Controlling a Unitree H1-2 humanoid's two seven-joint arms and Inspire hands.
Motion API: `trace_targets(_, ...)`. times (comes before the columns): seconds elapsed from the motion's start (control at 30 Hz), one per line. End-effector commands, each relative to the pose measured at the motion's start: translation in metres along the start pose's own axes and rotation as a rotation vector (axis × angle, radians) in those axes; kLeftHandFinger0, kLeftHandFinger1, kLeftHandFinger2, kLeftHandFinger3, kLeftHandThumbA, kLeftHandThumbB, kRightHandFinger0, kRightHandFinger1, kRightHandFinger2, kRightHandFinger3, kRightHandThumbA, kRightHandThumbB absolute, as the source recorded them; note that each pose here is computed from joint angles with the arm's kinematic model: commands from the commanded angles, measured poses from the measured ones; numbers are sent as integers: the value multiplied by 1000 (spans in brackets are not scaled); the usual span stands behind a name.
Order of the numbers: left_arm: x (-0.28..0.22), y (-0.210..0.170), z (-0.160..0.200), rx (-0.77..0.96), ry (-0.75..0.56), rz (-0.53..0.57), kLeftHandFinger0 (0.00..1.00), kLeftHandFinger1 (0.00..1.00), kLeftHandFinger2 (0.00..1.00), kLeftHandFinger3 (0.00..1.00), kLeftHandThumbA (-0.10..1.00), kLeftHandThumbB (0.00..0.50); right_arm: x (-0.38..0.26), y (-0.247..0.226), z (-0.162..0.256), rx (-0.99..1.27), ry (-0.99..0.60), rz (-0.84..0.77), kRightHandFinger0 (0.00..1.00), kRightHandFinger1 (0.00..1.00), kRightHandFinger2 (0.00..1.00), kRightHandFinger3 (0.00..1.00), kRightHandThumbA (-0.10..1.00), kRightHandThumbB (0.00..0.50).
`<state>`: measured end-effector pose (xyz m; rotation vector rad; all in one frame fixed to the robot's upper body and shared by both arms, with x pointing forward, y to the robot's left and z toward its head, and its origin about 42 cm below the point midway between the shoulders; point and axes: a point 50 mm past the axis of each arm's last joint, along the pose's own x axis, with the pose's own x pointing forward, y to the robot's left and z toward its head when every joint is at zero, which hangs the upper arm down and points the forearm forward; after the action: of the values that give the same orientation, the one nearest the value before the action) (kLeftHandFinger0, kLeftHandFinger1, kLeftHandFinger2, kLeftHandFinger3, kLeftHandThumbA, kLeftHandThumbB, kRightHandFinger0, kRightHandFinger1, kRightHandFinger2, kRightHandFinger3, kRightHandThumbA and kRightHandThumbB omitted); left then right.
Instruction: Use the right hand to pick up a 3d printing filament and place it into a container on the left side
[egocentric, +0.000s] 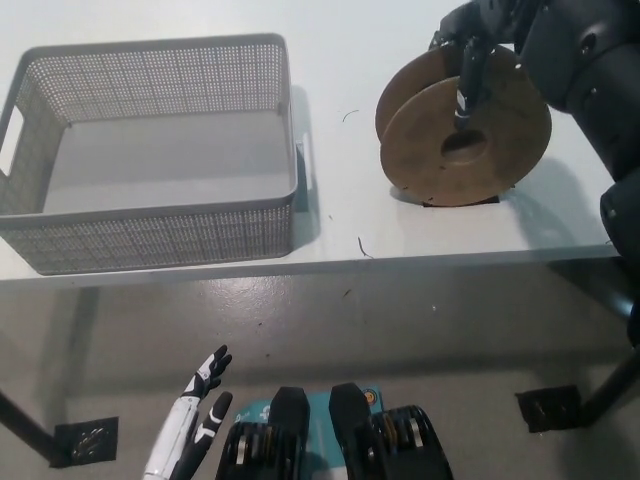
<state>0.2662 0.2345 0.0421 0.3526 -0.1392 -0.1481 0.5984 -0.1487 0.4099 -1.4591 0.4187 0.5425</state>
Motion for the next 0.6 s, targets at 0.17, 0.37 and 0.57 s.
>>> trace_targets(0.17,11,11,12,16,-89,-10,1000,1000,1000,1000,1000,252,44,63,-47,172,-110,-330,31,566,905,982,-100,120)
trace_targets(0.37,9,11,11,18,-82,-12,1000,1000,1000,1000,1000,263,40,57,-71,404,-103,-374,366,849,1000,1000,-100,146)
trace_targets(0.57,9,12,11,21,-84,-15,1000,1000,1000,1000,1000,255,37,58,-102,726,-112,-397,218,645,1000,1000,-100,187)
